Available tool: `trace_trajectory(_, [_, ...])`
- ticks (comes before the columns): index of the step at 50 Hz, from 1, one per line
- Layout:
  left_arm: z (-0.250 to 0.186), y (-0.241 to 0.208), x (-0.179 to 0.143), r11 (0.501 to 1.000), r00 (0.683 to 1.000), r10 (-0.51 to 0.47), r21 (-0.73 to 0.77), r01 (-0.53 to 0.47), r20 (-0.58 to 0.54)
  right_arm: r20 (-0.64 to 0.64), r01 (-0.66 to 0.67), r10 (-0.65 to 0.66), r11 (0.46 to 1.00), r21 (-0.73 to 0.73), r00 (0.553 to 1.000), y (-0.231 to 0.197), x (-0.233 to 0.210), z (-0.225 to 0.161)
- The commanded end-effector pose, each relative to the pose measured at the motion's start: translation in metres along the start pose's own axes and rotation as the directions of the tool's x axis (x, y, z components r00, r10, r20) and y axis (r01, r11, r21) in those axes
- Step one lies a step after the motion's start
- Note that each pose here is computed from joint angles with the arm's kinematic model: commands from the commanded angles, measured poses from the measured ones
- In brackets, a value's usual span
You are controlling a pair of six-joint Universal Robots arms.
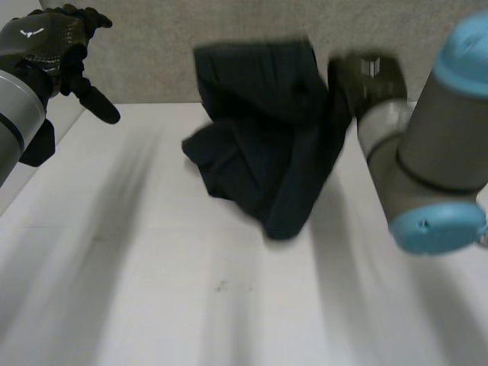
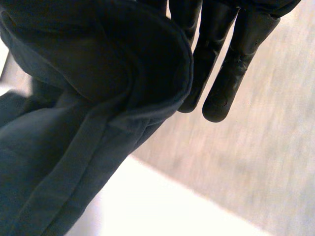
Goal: Fold the shorts.
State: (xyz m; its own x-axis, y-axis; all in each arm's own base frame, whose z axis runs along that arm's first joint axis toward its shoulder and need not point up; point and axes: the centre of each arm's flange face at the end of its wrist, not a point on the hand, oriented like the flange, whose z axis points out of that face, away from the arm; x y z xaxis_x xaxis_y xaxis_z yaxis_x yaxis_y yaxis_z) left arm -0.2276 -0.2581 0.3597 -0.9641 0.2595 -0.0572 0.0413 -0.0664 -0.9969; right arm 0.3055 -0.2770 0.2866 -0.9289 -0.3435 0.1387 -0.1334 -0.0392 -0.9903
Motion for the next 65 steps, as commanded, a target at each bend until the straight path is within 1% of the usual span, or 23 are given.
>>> trace_trajectory(1, [0.002, 0.013, 0.004, 0.999, 1.0, 0.007, -0.04, -0.007, -0.013, 0.063, -0.068, 0.111, 0.88, -0.47, 0.992, 0.098, 0.011, -0.038])
trace_trajectory(5, [0.005, 0.025, 0.007, 0.997, 1.0, 0.015, -0.079, -0.016, -0.022, 0.163, -0.048, 0.178, 0.805, -0.592, 0.97, 0.107, 0.005, -0.058])
trace_trajectory(7, [0.006, 0.03, 0.008, 0.996, 0.999, 0.015, -0.092, -0.018, -0.029, 0.165, -0.058, 0.192, 0.801, -0.595, 0.967, 0.104, 0.01, -0.057])
trace_trajectory(11, [0.006, 0.045, 0.019, 0.99, 0.998, 0.016, -0.137, -0.024, -0.06, 0.107, -0.102, 0.163, 0.895, -0.435, 0.981, 0.06, 0.045, -0.046])
trace_trajectory(13, [0.003, 0.055, 0.031, 0.986, 0.995, 0.019, -0.165, -0.035, -0.093, 0.074, -0.062, 0.09, 0.947, -0.315, 0.993, 0.034, 0.068, -0.042])
trace_trajectory(16, [0.001, 0.066, 0.042, 0.98, 0.992, 0.02, -0.194, -0.045, -0.127, 0.064, 0.043, -0.029, 0.969, -0.242, 0.998, 0.022, 0.081, -0.041])
trace_trajectory(19, [0.003, 0.08, 0.054, 0.974, 0.987, 0.021, -0.221, -0.057, -0.158, 0.117, 0.252, -0.233, 0.949, -0.189, 0.965, 0.018, 0.081, -0.044])
trace_trajectory(23, [0.011, 0.097, 0.059, 0.969, 0.986, 0.023, -0.241, -0.063, -0.166, 0.246, 0.507, -0.468, 0.852, -0.129, 0.849, 0.031, 0.069, -0.051])
trace_trajectory(24, [0.013, 0.1, 0.06, 0.968, 0.986, 0.023, -0.243, -0.064, -0.165, 0.306, 0.571, -0.528, 0.818, -0.067, 0.792, 0.034, 0.058, -0.054])
trace_trajectory(25, [0.015, 0.104, 0.06, 0.967, 0.986, 0.024, -0.245, -0.064, -0.162, 0.332, 0.594, -0.553, 0.804, -0.026, 0.764, 0.034, 0.051, -0.056])
trace_trajectory(32, [0.015, 0.109, 0.062, 0.965, 0.987, 0.025, -0.253, -0.065, -0.158, 0.493, 0.563, -0.598, 0.791, 0.239, 0.632, 0.049, -0.016, -0.055])
trace_trajectory(34, [0.014, 0.108, 0.061, 0.965, 0.989, 0.024, -0.254, -0.062, -0.149, 0.502, 0.556, -0.609, 0.785, 0.272, 0.614, 0.053, -0.024, -0.051])
trace_trajectory(39, [0.011, 0.113, 0.057, 0.96, 0.993, 0.035, -0.272, -0.066, -0.115, 0.478, 0.596, -0.7, 0.709, 0.378, 0.53, 0.062, -0.038, -0.037])
trace_trajectory(40, [0.009, 0.115, 0.055, 0.957, 0.993, 0.039, -0.282, -0.068, -0.107, 0.471, 0.623, -0.741, 0.664, 0.413, 0.478, 0.07, -0.041, -0.034])
trace_trajectory(42, [0.006, 0.117, 0.054, 0.955, 0.994, 0.04, -0.29, -0.069, -0.105, 0.458, 0.65, -0.786, 0.609, 0.455, 0.416, 0.077, -0.045, -0.031])
trace_trajectory(43, [0.005, 0.117, 0.053, 0.954, 0.994, 0.04, -0.291, -0.069, -0.105, 0.436, 0.681, -0.83, 0.544, 0.491, 0.348, 0.084, -0.048, -0.029])
trace_trajectory(46, [-0.002, 0.118, 0.05, 0.95, 0.994, 0.041, -0.303, -0.071, -0.105, 0.387, 0.721, -0.889, 0.433, 0.541, 0.244, 0.093, -0.05, -0.026])
trace_trajectory(47, [-0.004, 0.12, 0.05, 0.949, 0.994, 0.042, -0.307, -0.072, -0.105, 0.356, 0.736, -0.915, 0.373, 0.565, 0.19, 0.096, -0.05, -0.024])
trace_trajectory(48, [-0.007, 0.121, 0.048, 0.946, 0.993, 0.042, -0.314, -0.074, -0.106, 0.343, 0.74, -0.923, 0.351, 0.573, 0.172, 0.096, -0.05, -0.022])
trace_trajectory(50, [-0.009, 0.122, 0.047, 0.945, 0.994, 0.042, -0.317, -0.074, -0.105, 0.347, 0.739, -0.923, 0.349, 0.576, 0.166, 0.096, -0.05, -0.02])
trace_trajectory(55, [-0.012, 0.126, 0.045, 0.947, 0.994, 0.043, -0.314, -0.072, -0.099, 0.395, 0.714, -0.901, 0.395, 0.578, 0.178, 0.103, -0.053, -0.014])
trace_trajectory(61, [-0.009, 0.129, 0.041, 0.948, 0.995, 0.043, -0.311, -0.068, -0.087, 0.395, 0.713, -0.901, 0.396, 0.578, 0.181, 0.114, -0.056, 0.001])
trace_trajectory(65, [-0.008, 0.129, 0.039, 0.948, 0.996, 0.043, -0.31, -0.066, -0.083, 0.358, 0.721, -0.912, 0.384, 0.577, 0.2, 0.103, -0.059, 0.01])
